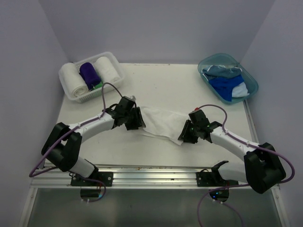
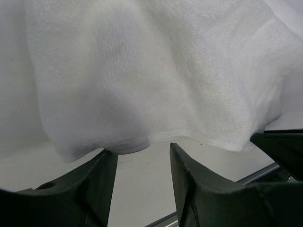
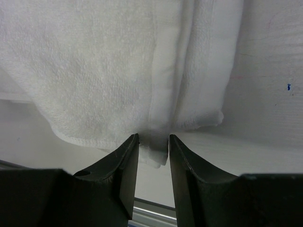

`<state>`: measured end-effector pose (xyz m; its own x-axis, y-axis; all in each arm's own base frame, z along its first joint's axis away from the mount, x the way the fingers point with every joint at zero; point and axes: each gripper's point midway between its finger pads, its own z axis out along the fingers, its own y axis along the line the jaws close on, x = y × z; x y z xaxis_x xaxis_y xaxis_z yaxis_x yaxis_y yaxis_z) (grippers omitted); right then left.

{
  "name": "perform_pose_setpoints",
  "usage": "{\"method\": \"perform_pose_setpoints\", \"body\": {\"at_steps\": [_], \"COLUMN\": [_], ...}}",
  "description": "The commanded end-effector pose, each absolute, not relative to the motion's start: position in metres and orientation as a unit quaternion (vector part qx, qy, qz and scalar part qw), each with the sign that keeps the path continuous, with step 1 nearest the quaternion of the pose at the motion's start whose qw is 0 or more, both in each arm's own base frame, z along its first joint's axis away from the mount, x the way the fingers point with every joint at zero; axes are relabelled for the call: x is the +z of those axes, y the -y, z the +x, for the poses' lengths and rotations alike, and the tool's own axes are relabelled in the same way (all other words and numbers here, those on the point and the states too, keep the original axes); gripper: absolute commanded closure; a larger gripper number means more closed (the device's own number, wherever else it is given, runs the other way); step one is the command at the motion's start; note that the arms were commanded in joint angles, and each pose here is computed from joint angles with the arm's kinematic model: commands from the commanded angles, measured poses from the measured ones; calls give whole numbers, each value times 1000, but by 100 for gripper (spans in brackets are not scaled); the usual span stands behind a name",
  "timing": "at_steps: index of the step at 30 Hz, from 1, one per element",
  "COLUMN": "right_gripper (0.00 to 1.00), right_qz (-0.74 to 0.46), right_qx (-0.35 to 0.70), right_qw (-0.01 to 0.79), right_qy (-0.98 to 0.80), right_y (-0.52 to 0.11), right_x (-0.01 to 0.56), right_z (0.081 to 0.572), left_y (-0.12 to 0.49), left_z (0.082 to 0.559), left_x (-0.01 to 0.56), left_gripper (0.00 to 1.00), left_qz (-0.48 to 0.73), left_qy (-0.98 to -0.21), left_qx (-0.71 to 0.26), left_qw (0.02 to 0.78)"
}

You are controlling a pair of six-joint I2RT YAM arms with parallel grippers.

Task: Roll the towels
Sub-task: Fold the towel

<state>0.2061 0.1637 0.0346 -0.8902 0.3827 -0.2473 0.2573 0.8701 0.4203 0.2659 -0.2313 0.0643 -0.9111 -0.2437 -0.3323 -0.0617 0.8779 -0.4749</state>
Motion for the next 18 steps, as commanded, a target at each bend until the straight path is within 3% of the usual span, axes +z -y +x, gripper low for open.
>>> {"method": "perform_pose_setpoints", "body": {"at_steps": [1,6,11,15,18], "right_gripper": [64,62,63,78,96], "right_qz": [174,177,185,190,188], "right_qx": [207,210,216,216,215], "right_qw": [166,164,160,169,175], "right_qy": [-948,-947,-945,-943,-942], "right_y": [-169,-169,-169,-167,-166], "right_x": [36,35,34,38,43], "right_z": [209,210,209,211,214], "left_y": [246,242,244,246,245], "left_z": [264,259,265,271,274], "left_x": [64,63,58,51,47], "left_gripper": [48,40,42,45,47], "left_qz": [-49,-54,-66,-72,-74], "left_qy": [-941,-941,-936,-933,-934], "left_qx": [-274,-275,-279,-281,-274], "left_qw": [189,191,203,212,217]}}
